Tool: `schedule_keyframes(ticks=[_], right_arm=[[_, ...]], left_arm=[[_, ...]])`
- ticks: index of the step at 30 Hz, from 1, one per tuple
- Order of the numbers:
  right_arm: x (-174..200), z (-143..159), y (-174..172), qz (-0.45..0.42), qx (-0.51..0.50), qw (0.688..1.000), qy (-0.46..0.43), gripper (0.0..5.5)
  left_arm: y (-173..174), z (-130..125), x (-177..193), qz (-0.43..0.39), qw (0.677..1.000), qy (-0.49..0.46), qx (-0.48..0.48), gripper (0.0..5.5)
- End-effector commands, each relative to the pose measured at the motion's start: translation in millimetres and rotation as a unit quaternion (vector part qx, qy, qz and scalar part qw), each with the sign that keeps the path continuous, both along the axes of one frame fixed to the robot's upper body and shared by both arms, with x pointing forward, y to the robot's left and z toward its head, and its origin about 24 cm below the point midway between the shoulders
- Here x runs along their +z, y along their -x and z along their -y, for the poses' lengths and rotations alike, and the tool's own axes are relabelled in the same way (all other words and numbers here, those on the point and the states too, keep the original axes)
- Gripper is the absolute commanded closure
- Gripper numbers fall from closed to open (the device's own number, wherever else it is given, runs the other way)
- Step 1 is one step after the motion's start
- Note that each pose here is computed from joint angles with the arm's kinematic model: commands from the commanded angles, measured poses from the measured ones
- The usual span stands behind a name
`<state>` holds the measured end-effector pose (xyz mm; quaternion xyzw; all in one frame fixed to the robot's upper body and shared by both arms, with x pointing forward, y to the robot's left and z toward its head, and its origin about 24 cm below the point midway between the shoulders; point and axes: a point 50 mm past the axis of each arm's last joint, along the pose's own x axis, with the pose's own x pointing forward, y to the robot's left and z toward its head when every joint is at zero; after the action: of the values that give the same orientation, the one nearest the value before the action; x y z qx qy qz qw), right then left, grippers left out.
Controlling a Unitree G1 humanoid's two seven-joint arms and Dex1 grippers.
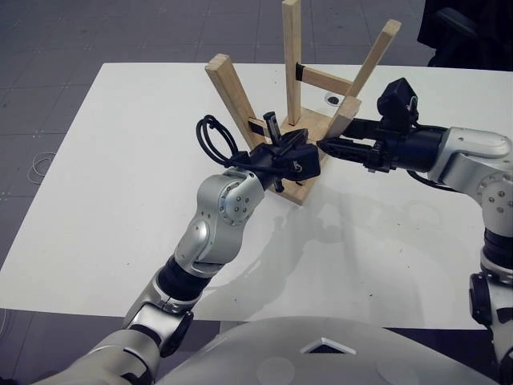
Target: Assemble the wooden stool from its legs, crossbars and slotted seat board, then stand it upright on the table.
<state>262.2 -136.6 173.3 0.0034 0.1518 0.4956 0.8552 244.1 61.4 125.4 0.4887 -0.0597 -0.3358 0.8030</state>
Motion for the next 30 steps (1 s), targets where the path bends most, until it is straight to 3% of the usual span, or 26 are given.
schedule_keyframes(ticks=[1, 4, 10, 15, 25, 30], right_arm=[[30, -28, 0, 0.047, 0.062, 0.995, -0.068, 3.28], [24, -24, 1, 0.04, 0.057, 0.996, -0.059, 3.28], [8, -11, 5, 0.023, 0.048, 0.998, -0.027, 3.28], [5, -9, 9, 0.025, 0.059, 0.998, -0.018, 3.31], [-1, 0, 14, 0.028, 0.048, 0.998, -0.002, 3.32], [-6, 4, 15, 0.025, 0.042, 0.999, 0.007, 3.32]], left_arm=[[16, 6, -42, -0.121, 0.992, -0.023, -0.037, 5.4], [12, 2, -37, -0.103, 0.994, -0.016, -0.027, 5.4], [-10, 0, 20, 0.062, 0.996, 0.067, 0.008, 5.4], [-20, 4, 53, 0.129, 0.99, 0.059, -0.019, 5.4], [-8, -12, 68, 0.158, 0.987, 0.017, -0.037, 5.4], [9, -6, 69, 0.173, 0.983, -0.005, -0.058, 5.4]])
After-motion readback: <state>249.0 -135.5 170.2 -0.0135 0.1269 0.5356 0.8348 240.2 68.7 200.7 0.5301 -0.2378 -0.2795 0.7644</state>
